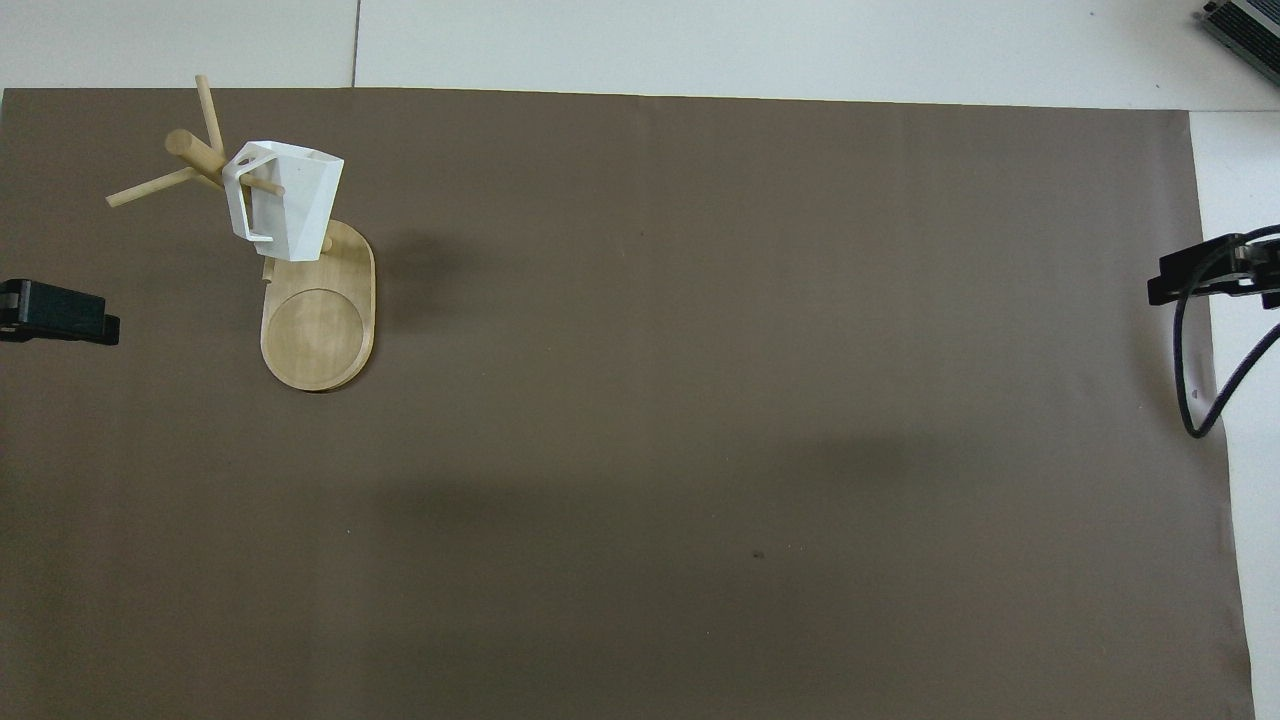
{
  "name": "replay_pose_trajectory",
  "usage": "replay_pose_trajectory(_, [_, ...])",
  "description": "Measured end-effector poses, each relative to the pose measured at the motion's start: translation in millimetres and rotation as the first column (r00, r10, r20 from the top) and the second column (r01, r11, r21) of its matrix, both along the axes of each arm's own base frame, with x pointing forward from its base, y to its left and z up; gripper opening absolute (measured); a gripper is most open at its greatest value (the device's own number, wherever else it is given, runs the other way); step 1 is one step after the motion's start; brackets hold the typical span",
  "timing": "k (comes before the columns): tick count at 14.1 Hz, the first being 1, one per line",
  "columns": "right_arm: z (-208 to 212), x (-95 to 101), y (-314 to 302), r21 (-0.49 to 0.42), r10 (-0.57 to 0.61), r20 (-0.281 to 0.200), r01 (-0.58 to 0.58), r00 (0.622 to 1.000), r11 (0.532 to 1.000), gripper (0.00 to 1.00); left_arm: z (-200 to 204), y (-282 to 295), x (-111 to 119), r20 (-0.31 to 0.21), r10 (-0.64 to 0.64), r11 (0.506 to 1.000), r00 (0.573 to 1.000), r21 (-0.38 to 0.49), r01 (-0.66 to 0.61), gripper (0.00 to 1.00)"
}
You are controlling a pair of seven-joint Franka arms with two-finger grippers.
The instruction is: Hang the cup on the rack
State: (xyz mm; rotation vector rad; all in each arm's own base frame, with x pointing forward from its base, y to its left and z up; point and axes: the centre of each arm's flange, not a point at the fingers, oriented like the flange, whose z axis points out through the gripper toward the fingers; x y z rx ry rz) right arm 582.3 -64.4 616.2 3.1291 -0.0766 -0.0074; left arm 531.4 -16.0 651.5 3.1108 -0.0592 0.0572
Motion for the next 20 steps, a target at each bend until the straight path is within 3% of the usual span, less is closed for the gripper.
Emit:
replay_pose_trajectory(6, [0.0,0.0,0.0,0.000,0.000,0.000,0.000,1.000,1.000,1.00,8.3,-0.9,-6.5,-0.015,-0.003,1.000,1.000,0.000,0.003,1.00])
replay_pose_trajectory(11, [0.0,0.0,0.0,0.000,0.000,0.000,0.000,1.000,1.000,1.00,-14.4,-2.2,-5.5,0.001,-0.003,1.000,1.000,0.000,0.003,1.00])
replay_pose_trajectory(20, [0.0,0.0,0.0,0.000,0.000,0.000,0.000,1.000,1.000,1.00,-12.2,-1.3,-11.8,0.007,-0.001,1.000,1.000,0.000,0.001,1.00])
